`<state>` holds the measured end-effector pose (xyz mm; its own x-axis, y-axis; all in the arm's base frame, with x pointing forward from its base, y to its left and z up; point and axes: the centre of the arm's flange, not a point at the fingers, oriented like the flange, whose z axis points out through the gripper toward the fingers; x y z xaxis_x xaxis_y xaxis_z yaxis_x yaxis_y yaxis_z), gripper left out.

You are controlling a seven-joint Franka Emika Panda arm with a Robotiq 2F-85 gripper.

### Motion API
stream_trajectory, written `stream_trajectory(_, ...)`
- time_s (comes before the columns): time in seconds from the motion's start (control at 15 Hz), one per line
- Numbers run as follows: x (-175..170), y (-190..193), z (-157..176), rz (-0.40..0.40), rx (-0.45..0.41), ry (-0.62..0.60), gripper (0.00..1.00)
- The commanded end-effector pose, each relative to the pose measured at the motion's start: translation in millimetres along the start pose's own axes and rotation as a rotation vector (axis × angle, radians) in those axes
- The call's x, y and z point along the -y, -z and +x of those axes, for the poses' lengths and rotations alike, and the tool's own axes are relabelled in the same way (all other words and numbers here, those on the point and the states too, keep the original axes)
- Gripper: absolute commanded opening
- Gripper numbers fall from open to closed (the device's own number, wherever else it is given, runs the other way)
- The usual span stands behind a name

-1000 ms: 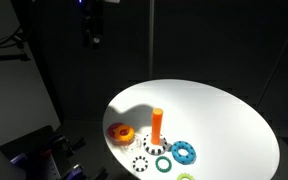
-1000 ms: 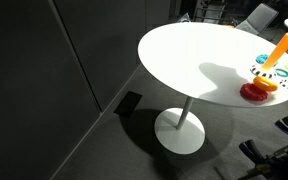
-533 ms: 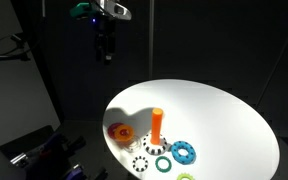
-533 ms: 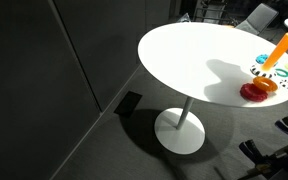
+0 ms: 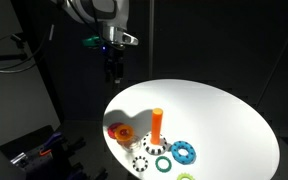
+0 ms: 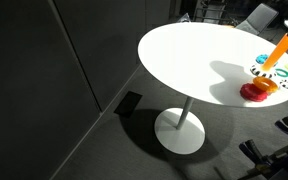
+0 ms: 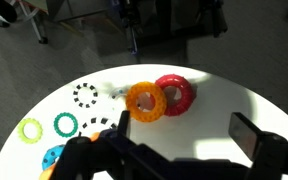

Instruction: Put the orange ring onto the ring toss

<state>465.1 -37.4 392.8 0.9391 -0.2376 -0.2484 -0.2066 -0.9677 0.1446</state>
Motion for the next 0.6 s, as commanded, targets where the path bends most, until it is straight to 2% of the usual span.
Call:
stream_trajectory(0.0,-5.0,-30.6,17.6,-0.022,-0.041,-0.045,1.00)
stream_trajectory(0.53,-14.9,-71.8,40.0,0.079,-0.035,-0.131,1.00)
